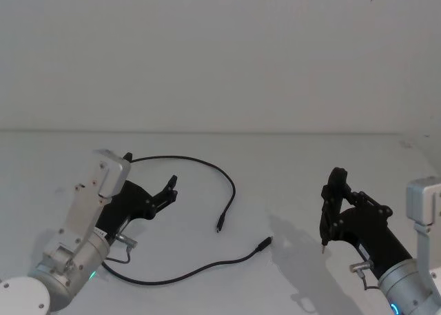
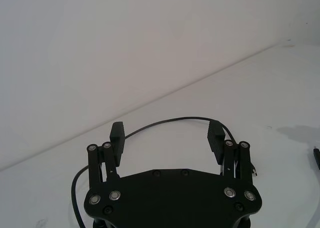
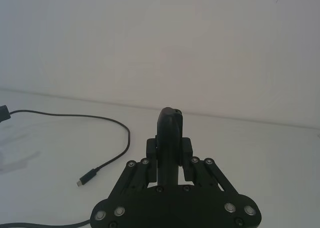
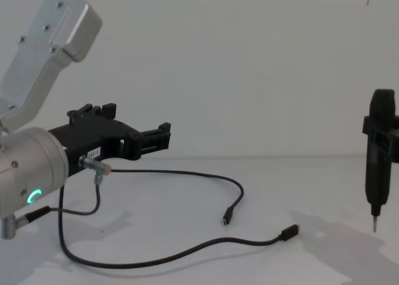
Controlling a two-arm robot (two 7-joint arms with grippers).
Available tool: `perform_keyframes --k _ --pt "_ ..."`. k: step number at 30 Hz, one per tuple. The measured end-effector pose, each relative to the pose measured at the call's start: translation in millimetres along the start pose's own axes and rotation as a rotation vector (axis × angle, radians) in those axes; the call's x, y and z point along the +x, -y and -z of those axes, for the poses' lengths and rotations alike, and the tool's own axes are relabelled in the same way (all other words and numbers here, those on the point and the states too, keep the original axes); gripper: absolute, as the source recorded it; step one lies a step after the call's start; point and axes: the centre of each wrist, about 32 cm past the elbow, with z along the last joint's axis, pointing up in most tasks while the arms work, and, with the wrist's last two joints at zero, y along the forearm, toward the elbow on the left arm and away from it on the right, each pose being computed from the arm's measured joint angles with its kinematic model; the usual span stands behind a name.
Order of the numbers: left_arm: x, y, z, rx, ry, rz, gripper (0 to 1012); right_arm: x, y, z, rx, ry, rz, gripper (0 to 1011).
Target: Pick up the data cable with the one hand.
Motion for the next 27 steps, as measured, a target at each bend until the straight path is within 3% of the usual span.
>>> perform_keyframes --k 16,27 --pt "0.1 0.3 0.1 -0.001 -0.001 0.003 1001 0.0 0.0 0.0 0.0 0.0 0.0 279" --pt "5.4 3.2 1.4 -0.02 -0.035 0.089 1001 0.0 0.0 0.0 0.0 0.0 0.0 279"
